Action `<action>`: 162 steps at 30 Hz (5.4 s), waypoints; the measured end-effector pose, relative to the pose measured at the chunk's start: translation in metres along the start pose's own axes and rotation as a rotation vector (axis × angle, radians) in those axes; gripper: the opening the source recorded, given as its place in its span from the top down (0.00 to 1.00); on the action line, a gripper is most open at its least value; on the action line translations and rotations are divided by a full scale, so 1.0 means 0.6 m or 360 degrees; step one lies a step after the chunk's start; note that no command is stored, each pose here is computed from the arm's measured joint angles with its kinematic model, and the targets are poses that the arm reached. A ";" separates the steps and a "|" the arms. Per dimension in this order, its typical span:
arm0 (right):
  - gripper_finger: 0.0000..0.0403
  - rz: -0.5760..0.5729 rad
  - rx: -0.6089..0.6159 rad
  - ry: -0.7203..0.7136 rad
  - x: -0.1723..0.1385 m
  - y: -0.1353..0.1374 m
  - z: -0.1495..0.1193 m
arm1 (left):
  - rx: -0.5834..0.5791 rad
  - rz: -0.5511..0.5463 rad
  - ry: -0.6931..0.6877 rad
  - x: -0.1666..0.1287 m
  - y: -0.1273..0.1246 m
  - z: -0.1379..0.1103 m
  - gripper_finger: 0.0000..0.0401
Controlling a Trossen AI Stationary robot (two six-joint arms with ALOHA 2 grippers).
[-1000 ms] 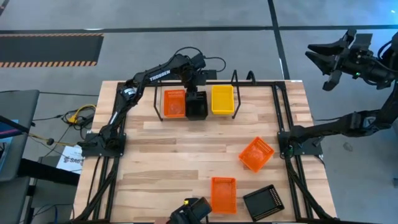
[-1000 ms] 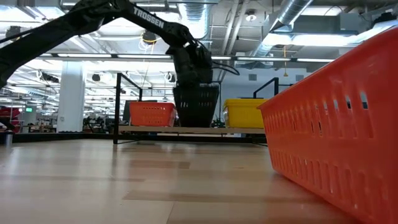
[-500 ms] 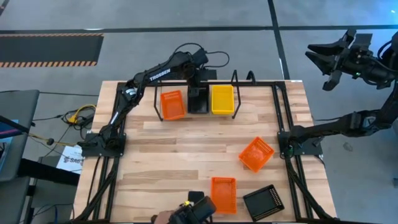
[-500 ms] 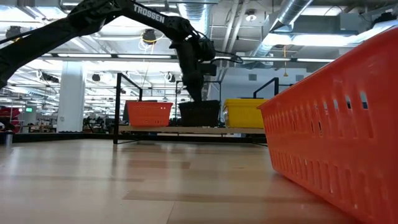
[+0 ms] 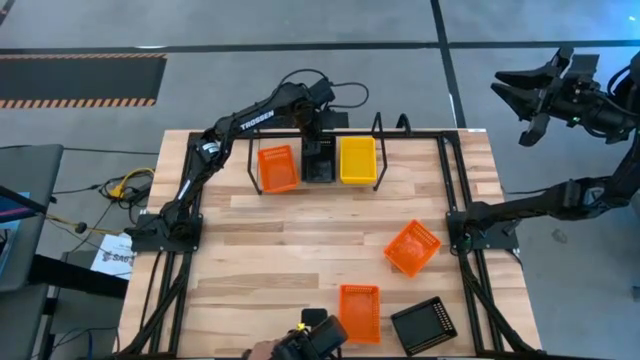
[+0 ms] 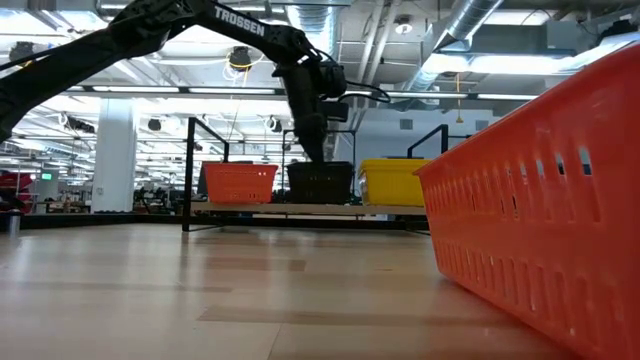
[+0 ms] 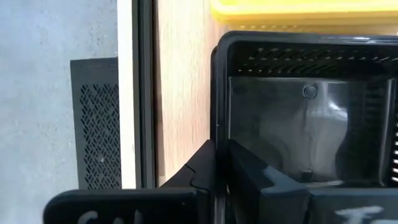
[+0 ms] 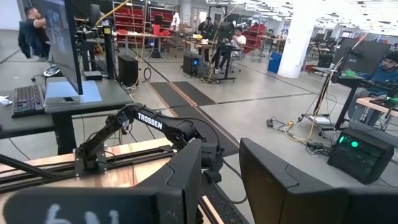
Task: Stack baskets on shelf by color
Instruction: Stack the left black basket on the black basket on the shelf, then stack the right orange basket on the orange basket on the shelf
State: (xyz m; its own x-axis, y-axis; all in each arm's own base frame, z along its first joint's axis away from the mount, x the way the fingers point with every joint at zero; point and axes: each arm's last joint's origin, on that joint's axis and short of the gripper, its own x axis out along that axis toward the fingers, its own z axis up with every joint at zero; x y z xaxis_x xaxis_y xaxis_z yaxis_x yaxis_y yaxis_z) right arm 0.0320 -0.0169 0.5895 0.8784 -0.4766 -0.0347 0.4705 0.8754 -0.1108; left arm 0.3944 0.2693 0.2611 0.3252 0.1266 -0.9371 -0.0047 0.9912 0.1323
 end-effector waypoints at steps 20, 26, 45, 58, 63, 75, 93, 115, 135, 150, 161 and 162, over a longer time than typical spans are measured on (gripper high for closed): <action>0.67 0.0003 -0.0008 0.0033 0.008 0.001 -0.002 | -0.0132 0.0183 -0.0187 -0.084 0.003 0.017 0.63; 0.67 -0.0023 0.0080 0.0363 0.048 0.004 -0.027 | -0.0246 0.0282 -0.0349 -0.185 -0.013 0.007 0.62; 0.67 -0.0036 0.0760 0.1588 0.219 0.067 -0.213 | -0.0249 0.0423 -0.0470 -0.381 -0.079 -0.066 0.62; 0.67 -0.0471 0.1127 0.2288 0.174 0.137 -0.405 | -0.0185 0.0428 -0.0450 -0.380 -0.079 -0.067 0.62; 0.67 -0.0575 0.1053 0.2459 0.175 0.165 -0.468 | -0.0171 0.0413 -0.0494 -0.381 -0.079 -0.064 0.62; 0.51 -0.0502 0.0969 0.2545 0.180 0.187 -0.595 | -0.0201 0.0394 -0.0514 -0.382 -0.079 -0.063 0.62; 0.48 -0.0400 0.0995 0.2395 0.191 0.195 -0.647 | -0.0257 0.0373 -0.0500 -0.381 -0.080 -0.065 0.62; 0.98 -0.0390 0.1009 0.2353 0.197 0.194 -0.639 | -0.0258 0.0373 -0.0499 -0.380 -0.080 -0.065 0.62; 1.00 -0.1004 0.0423 0.0941 0.161 0.107 -0.260 | -0.0500 0.0200 -0.0896 -0.359 -0.060 -0.026 0.62; 1.00 -0.1341 -0.0060 0.0815 0.219 0.100 -0.257 | -0.0592 -0.0442 -0.1660 -0.212 -0.010 0.107 0.62; 1.00 -0.1303 -0.0001 0.0815 0.195 0.088 -0.250 | -0.0388 -0.0974 -0.2059 -0.201 0.001 0.143 0.62; 1.00 -0.1303 0.0003 0.0811 0.194 0.087 -0.249 | -0.0376 -0.0931 -0.2050 -0.197 0.000 0.143 0.62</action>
State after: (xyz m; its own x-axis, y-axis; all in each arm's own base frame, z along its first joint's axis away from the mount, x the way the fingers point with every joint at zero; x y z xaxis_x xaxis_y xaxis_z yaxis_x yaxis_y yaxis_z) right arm 0.1464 -0.0389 0.4310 0.1363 -0.9173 -0.3743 0.9220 0.2556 -0.2907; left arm 0.4371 0.2512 0.3998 0.9493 -0.2905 0.1199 0.3142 0.8869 -0.3387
